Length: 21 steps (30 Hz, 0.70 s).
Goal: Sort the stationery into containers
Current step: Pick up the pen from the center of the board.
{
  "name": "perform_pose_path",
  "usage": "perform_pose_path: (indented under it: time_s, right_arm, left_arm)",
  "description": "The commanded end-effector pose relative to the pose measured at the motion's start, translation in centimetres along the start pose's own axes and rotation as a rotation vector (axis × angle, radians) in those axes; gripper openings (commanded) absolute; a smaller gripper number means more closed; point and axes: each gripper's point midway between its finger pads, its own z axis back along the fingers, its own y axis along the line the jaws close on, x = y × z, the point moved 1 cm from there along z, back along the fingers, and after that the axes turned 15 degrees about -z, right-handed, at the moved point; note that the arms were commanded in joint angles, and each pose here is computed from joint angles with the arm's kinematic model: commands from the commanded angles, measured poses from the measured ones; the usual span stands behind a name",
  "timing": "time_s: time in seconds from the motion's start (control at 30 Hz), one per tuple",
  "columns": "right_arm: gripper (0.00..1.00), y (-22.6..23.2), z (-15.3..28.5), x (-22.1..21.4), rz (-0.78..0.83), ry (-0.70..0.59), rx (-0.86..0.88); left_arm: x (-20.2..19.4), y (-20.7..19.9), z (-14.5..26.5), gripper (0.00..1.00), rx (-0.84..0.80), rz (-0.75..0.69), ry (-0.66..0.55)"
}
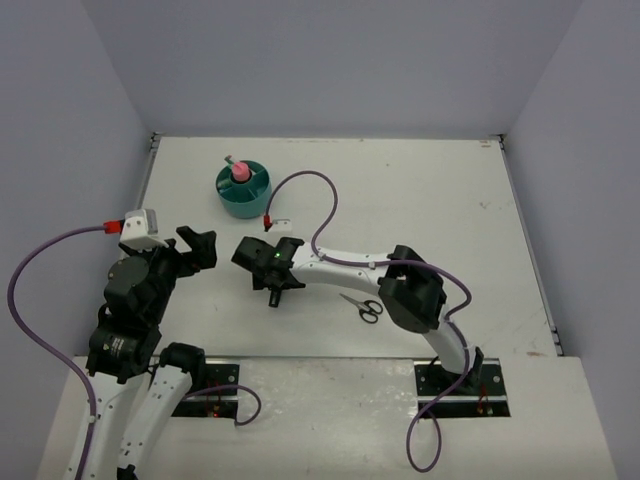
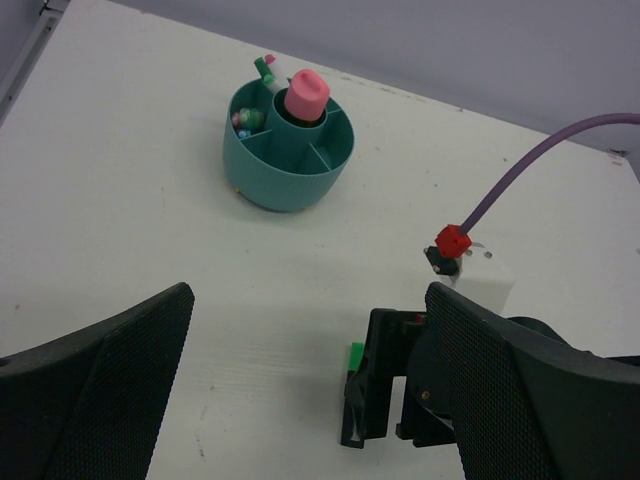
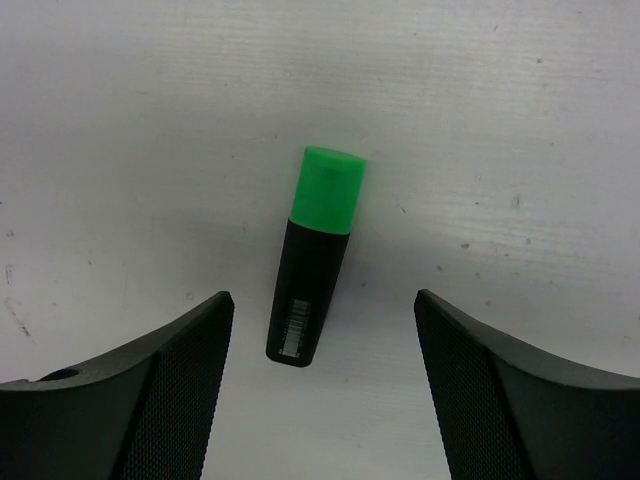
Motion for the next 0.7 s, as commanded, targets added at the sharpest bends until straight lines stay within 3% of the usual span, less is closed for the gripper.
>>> perform_pose_path:
  time_s: [0.0,0.17,0.4,0.67]
  right_arm:
    - [0.69,1.1,-1.4,-1.1,-0.016,0.001,-0.001]
    - [0.56,-0.3,-2.2,-2.0,0.003,-0.004,-0.062]
    - [0.50,-2.0,-3.5,-4.4,0.004,0.045,-0.081]
    - [0.29,-4.6,-4.0,-5.6,0.043,0.071,-0.100]
  left_arm:
    - [0.5,-0.4,-0.4,1.00,-0.030,-0.032,-0.025]
    - [0.5,-0.4,-0.3,1.00,-0.029,-0.032,-0.027]
    - [0.5,-0.3,-0.3,1.00,-0.024,-0.032,-0.027]
    - [0.5,-0.3,-0.3,1.00,-0.025,-0.032,-0.024]
